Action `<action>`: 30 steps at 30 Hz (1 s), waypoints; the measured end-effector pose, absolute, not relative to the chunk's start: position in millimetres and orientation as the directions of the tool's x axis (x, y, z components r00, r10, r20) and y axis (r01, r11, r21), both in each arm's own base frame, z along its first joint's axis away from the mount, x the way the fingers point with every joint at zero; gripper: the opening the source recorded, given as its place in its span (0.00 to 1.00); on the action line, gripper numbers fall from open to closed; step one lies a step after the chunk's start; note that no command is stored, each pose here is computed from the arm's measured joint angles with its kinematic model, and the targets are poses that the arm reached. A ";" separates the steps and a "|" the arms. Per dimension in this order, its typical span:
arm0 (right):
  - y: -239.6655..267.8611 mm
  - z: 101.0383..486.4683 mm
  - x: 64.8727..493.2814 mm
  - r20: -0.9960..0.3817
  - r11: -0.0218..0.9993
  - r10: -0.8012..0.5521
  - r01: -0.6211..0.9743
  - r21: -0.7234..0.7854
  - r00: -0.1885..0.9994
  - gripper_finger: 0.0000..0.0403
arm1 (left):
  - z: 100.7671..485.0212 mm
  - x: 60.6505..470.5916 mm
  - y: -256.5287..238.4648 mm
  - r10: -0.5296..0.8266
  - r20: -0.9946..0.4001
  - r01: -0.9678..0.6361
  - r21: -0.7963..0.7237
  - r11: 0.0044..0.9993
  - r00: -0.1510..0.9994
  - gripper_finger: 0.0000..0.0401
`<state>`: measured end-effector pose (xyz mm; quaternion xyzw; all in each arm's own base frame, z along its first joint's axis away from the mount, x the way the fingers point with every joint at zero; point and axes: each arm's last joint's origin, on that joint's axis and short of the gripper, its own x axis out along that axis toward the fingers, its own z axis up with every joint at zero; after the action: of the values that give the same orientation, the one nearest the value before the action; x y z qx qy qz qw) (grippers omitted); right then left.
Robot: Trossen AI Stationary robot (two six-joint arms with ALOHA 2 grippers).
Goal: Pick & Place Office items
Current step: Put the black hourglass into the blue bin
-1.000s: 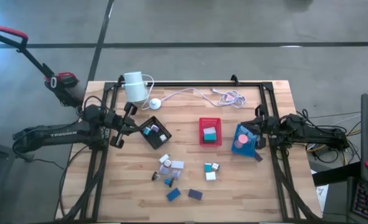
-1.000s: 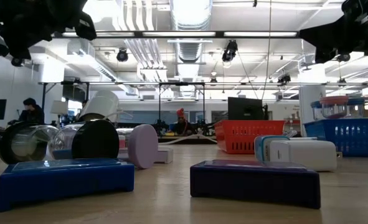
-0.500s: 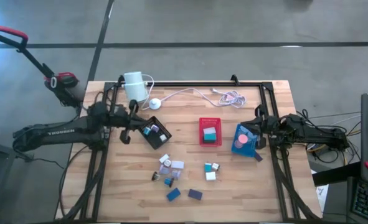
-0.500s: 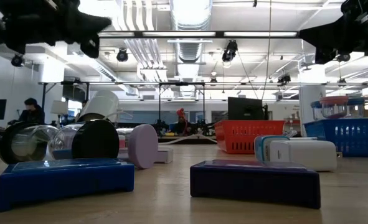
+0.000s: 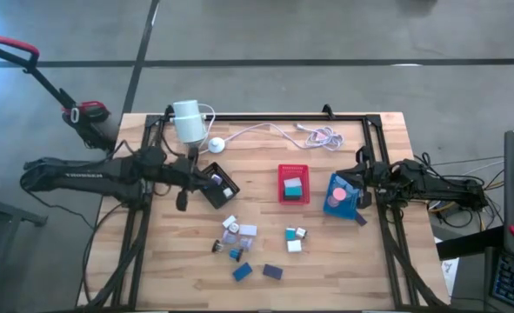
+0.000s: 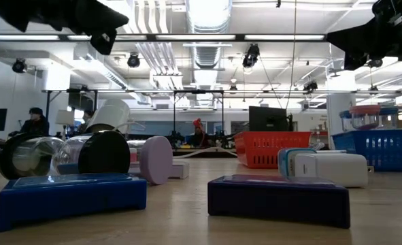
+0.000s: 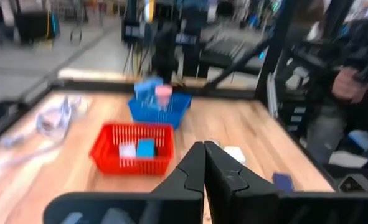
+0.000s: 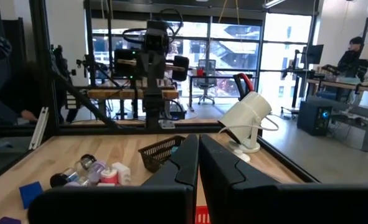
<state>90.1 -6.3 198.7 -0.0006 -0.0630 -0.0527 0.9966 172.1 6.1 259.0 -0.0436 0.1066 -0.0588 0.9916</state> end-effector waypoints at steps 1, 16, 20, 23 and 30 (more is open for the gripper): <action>-6.3 198.7 90.1 0.126 0.994 -0.105 0.105 0.005 0.987 0.02 | 261.1 174.7 3.9 -0.120 -0.240 0.097 -0.105 0.990 0.963 0.01; -6.3 198.6 90.2 0.124 0.994 -0.106 0.106 0.005 0.987 0.02 | 271.2 217.6 -30.6 -0.206 -0.443 0.132 -0.191 0.973 0.873 0.01; -6.3 198.6 90.2 0.124 0.994 -0.106 0.106 0.006 0.987 0.02 | 268.8 224.9 -36.9 -0.210 -0.462 0.132 -0.195 0.972 0.862 0.01; -6.3 198.6 90.2 0.124 0.994 -0.105 0.106 0.004 0.987 0.02 | 267.0 230.0 -39.7 -0.190 -0.458 0.113 -0.190 0.975 0.868 0.01; -6.3 198.5 90.2 0.123 0.994 -0.105 0.106 0.004 0.987 0.02 | 259.6 243.0 -41.6 -0.179 -0.452 0.104 -0.186 0.977 0.874 0.01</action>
<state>90.2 -6.3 198.5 -0.0012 -0.0618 -0.0530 0.9967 243.0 -41.6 259.6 -0.0781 0.2401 -0.0735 0.9648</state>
